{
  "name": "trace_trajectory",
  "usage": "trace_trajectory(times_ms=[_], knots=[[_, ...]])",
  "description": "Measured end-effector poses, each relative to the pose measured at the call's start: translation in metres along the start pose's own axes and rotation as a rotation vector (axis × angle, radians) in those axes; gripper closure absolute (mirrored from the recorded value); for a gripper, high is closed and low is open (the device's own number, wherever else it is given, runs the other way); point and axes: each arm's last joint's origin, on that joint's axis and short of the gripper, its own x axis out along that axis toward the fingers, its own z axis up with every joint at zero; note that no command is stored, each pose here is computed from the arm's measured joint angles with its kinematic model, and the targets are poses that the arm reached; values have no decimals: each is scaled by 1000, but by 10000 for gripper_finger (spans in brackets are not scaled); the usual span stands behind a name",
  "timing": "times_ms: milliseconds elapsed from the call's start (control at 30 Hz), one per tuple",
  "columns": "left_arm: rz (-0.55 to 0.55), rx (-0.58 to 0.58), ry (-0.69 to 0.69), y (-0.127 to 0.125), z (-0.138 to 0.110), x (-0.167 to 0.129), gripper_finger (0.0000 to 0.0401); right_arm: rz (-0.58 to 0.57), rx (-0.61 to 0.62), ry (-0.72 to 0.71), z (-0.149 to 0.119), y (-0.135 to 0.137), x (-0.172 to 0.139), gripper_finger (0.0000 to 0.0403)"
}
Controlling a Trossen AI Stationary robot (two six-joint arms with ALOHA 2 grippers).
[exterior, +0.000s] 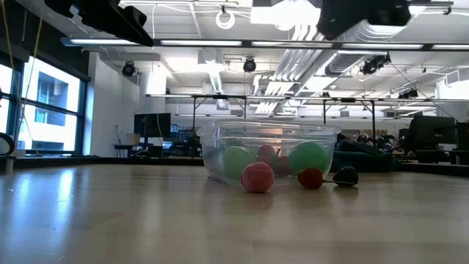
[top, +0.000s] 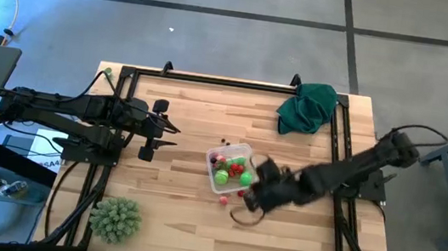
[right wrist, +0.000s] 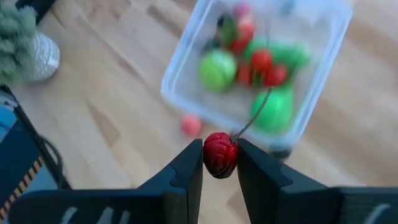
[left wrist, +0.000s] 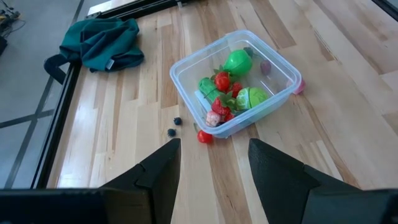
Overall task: Pick and placing Produce into tupperware
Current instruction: Put the red cherry into the transparent container
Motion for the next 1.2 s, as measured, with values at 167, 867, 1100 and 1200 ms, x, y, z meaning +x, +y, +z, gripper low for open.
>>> trace_trajectory(times_ms=[167, 867, 1100, 1200], knots=[[0, 0, 0, 0, 0, 0, 222, 15, -91, -14, 50, -19, 8, 320], [0, 0, 0, 0, 0, 0, 222, -110, -310, 296, 93, -65, 139, 320], [0, 0, 0, 0, 0, 0, 222, -81, -328, 318, 92, -66, 149, 320], [0, 0, 0, 0, 0, 0, 222, -88, -332, 305, 94, -66, 149, 320]])
